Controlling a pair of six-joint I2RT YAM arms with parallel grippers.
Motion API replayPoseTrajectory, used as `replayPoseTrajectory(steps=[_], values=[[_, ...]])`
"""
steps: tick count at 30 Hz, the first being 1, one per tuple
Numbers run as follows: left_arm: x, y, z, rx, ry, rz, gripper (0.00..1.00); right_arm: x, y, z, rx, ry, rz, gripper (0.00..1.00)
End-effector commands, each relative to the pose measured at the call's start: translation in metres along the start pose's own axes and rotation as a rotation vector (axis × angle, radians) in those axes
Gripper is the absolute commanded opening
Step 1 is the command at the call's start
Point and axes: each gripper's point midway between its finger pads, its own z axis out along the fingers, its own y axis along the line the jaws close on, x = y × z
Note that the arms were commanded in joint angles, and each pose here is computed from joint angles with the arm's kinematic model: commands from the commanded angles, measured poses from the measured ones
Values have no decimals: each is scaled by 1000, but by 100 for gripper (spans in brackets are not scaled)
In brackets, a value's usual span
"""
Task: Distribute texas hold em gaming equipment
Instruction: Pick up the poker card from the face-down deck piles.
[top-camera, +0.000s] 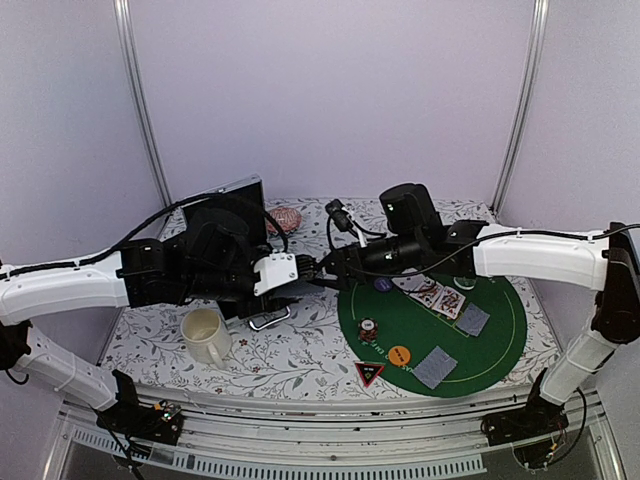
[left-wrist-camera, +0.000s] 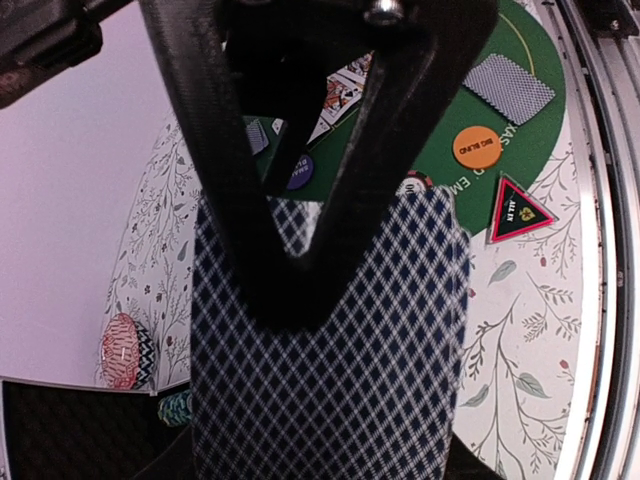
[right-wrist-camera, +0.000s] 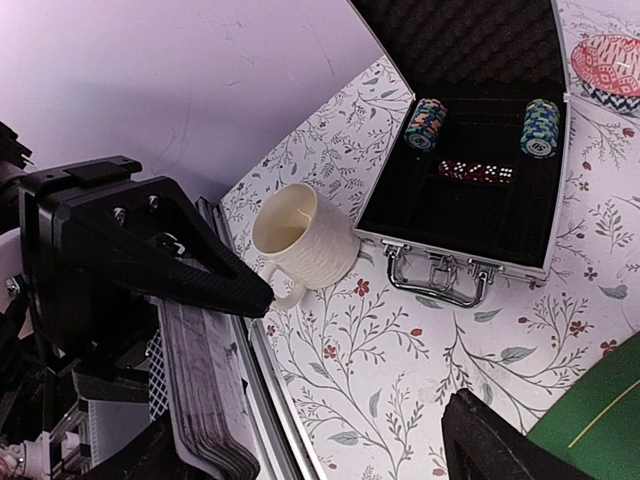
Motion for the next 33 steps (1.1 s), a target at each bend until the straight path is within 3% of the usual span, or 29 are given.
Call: replayPoseTrajectory(steps=[1,8,13,24,32,33], values=[[-3,7,-1,-24,-19,-3,51,-5,-6,-12,79,12,-3,78],[-1,7,0,-23,-15,-2,51,-5,4,-16,53,51,-9,68],[-1,7,1,-22,-13,-1,50,-8,17,-17,-6,68,-23,51],[1,6,2,-19,-8,1,51,-13,20,-27,25,93,-13,25],[1,6,2,-20,-9,1,51,-16,20,-32,47,100,-18,20],[0,6,2,-20,-9,1,51,-16,21,-31,45,101,-19,13]])
